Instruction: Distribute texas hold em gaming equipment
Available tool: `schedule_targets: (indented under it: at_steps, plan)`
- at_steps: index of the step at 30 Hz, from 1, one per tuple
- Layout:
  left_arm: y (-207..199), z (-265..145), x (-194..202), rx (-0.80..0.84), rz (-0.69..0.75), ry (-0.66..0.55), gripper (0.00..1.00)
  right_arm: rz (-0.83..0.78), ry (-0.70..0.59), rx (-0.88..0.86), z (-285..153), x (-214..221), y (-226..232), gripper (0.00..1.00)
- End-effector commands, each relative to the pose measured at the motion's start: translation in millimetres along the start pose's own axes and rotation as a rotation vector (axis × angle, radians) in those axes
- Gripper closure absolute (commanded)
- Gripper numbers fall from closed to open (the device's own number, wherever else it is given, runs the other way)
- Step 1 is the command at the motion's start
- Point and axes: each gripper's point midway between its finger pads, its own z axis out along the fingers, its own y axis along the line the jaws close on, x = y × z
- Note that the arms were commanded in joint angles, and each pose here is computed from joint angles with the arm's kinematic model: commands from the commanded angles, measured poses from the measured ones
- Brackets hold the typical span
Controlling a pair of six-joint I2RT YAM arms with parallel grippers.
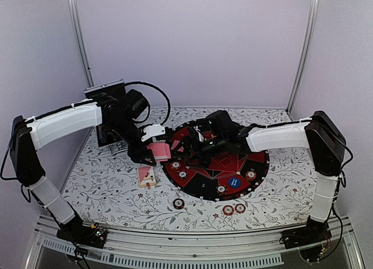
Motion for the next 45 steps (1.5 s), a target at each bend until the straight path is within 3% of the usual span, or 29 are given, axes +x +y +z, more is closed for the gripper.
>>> schedule_targets:
  at_steps: [1, 10, 23, 30, 45]
  plan:
    - [4, -7, -12, -0.006, 0.001, -0.039, 1.00, -0.026, -0.009, -0.120, 9, -11, 33, 0.01]
    - [3, -6, -8, -0.001, -0.002, -0.029, 1.00, -0.005, 0.000, -0.145, 8, -6, 33, 0.01]
    - [1, -8, -8, -0.001, -0.001, -0.033, 1.00, 0.081, -0.040, 0.007, -16, -9, -17, 0.01]
    - [1, -7, -9, 0.003, -0.003, -0.033, 1.00, -0.001, -0.067, -0.123, -32, -18, 25, 0.01]
    - [2, -10, -13, 0.000, -0.004, -0.043, 1.00, -0.015, 0.020, -0.264, 7, -14, 59, 0.01]
